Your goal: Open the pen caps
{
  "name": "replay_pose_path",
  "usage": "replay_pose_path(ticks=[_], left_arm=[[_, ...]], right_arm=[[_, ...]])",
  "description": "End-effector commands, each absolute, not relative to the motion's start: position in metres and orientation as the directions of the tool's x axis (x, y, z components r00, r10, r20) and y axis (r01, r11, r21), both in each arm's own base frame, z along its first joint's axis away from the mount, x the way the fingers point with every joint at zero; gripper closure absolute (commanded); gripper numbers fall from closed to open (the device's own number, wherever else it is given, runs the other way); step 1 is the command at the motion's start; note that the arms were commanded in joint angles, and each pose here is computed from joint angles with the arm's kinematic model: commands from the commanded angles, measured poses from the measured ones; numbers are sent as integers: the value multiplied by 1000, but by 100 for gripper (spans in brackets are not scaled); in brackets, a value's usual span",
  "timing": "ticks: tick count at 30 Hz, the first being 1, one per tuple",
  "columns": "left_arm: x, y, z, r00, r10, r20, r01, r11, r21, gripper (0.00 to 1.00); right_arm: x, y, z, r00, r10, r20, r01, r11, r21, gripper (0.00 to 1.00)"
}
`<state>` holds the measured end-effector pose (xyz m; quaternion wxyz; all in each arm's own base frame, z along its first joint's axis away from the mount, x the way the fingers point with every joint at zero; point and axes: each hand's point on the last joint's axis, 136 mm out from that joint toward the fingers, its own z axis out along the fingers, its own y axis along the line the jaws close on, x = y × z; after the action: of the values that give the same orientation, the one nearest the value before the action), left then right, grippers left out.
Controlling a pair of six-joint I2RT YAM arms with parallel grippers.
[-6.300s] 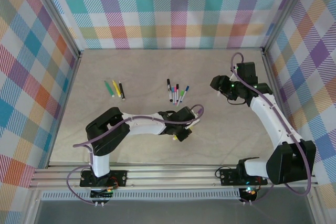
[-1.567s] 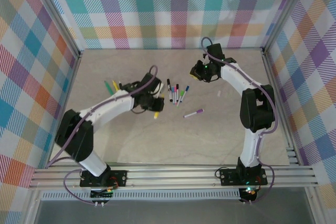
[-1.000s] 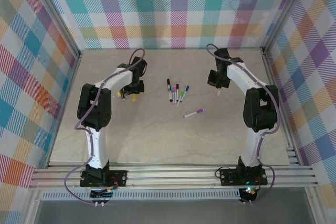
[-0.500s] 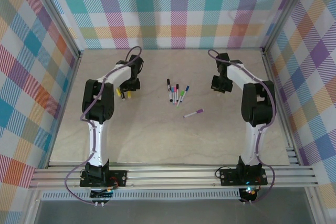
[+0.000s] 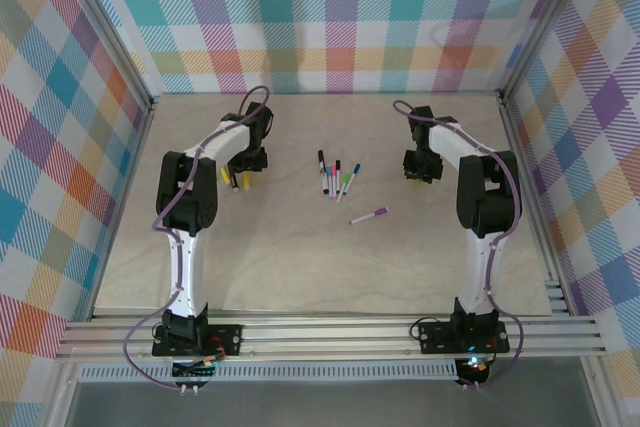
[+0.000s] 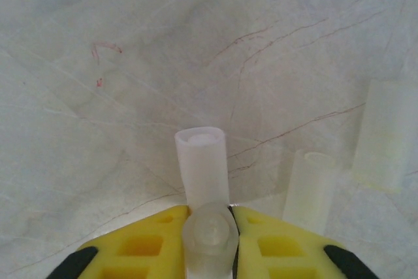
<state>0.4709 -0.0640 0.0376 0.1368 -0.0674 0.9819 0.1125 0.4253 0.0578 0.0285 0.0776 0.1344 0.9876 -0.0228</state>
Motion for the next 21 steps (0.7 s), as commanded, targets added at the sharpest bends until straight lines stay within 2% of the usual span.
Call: replay_pose_path(ticks=[1, 10, 16, 21], left_arm=[[477, -65, 60, -934, -125, -336, -187, 970, 158, 65], [480, -80, 94, -907, -112, -407, -171, 979, 112, 63], [476, -104, 127, -867, -87, -491, -137, 988, 66, 63], [460, -150, 151, -826, -113, -553, -72, 993, -95, 61]], right_arm=[[420, 53, 24, -957, 260, -130, 269, 962, -54, 74], [416, 52, 47, -950, 269, -159, 278, 960, -41, 65], [410, 55, 91, -935, 267, -235, 274, 962, 1, 64], [393, 77, 128, -928, 202, -312, 194, 979, 55, 58]])
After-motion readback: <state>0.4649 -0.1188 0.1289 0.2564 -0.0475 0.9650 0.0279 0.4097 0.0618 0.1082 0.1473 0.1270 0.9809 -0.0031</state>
